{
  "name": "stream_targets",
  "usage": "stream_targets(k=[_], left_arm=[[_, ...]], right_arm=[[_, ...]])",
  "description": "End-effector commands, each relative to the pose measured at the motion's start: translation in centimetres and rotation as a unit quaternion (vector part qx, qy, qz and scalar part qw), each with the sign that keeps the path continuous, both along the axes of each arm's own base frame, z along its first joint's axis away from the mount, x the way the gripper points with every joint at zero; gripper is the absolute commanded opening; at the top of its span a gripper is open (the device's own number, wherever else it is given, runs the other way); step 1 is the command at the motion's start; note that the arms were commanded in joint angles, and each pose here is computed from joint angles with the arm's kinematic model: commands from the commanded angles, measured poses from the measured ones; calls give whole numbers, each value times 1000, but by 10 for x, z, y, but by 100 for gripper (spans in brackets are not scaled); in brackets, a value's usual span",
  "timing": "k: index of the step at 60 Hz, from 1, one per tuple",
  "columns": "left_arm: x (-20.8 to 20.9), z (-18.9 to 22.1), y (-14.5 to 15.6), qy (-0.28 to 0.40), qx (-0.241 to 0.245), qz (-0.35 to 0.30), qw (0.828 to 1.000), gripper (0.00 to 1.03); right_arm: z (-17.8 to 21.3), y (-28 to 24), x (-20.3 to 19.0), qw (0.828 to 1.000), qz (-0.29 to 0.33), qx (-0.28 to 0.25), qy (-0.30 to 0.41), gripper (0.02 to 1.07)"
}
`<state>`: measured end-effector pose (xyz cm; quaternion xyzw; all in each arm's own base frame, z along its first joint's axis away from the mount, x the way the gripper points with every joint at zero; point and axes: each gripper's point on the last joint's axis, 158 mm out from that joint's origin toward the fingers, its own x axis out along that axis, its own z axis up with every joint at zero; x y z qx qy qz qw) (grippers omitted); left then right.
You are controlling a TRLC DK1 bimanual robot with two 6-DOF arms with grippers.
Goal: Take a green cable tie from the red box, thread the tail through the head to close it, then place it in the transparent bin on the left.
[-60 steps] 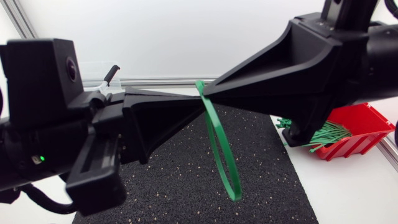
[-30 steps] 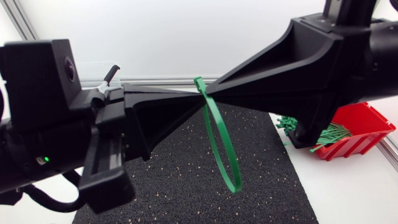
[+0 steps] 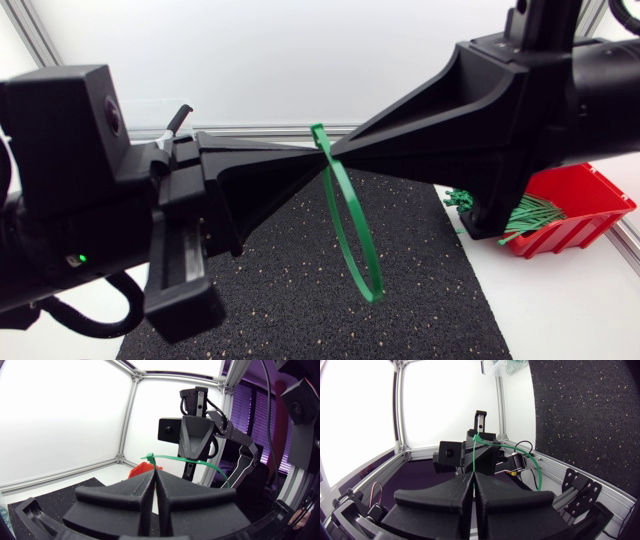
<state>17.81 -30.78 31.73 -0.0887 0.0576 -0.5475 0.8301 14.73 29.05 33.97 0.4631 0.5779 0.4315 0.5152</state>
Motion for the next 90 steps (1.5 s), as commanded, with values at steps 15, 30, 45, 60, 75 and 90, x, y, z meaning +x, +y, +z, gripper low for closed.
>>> stream_targets(k=[15, 30, 45, 60, 75, 90], left_arm=[[0, -15, -2, -45, 30, 7, 999, 4], [-1, -18, -3, -61, 40, 15, 997, 4], [-2, -15, -2, -71, 39, 22, 996, 4], [-9, -14, -1, -95, 42, 30, 994, 4], [-15, -13, -5, -96, 40, 23, 994, 4], [-16, -10, -4, -98, 37, 30, 994, 4]], right_arm=[[-4, -2, 3, 1000, -9, -8, 26, 8], [0, -2, 2, 1000, -9, -10, 28, 8], [-1, -4, 4, 999, -18, -23, 39, 8], [-11, -2, 11, 997, -28, -42, 55, 8], [-21, 10, 20, 996, -26, -61, 61, 8], [-39, 16, 29, 994, -28, -80, 69, 8]])
